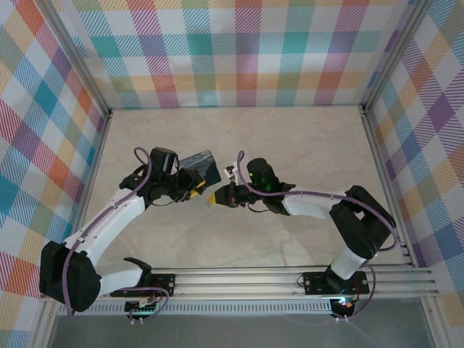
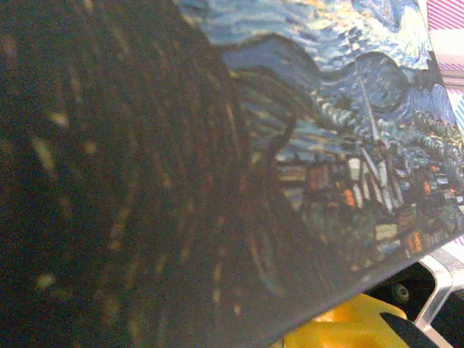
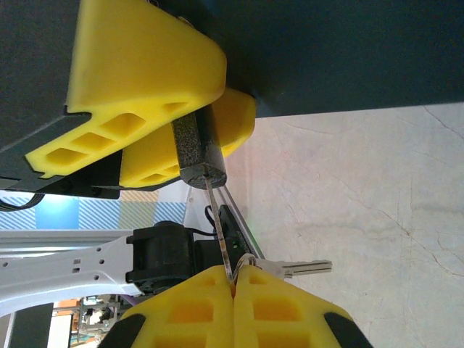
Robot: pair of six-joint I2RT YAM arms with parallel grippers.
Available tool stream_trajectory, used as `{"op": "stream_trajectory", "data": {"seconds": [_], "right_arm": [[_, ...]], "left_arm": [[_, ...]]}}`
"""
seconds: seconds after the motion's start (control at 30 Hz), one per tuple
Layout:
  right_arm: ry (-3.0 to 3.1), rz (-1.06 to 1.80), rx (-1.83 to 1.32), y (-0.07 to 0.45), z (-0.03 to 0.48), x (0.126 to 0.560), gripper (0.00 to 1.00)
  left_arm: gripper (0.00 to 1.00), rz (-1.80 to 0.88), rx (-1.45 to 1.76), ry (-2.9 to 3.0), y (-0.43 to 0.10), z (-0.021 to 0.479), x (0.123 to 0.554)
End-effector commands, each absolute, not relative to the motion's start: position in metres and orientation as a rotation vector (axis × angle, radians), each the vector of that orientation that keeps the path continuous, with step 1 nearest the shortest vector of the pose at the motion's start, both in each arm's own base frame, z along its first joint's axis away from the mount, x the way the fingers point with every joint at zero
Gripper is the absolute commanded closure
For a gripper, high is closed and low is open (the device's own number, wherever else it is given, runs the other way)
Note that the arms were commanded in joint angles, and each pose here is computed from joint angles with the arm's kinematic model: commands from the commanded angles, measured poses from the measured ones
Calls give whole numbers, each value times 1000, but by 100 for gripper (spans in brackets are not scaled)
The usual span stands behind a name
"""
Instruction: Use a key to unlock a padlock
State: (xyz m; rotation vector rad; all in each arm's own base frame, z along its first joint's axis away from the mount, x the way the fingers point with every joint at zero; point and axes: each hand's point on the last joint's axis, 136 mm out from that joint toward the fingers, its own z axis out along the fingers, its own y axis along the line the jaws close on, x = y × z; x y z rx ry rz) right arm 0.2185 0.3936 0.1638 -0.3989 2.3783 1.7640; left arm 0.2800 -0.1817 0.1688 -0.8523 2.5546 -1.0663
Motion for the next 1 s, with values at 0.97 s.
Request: {"op": "stream_trajectory", "data": {"seconds": [0.97], "right_arm": [[2235,1714,-445,398,209,237,100]], "left_arm": [[100,-1183,-690,2549,-201,189,270]]}}
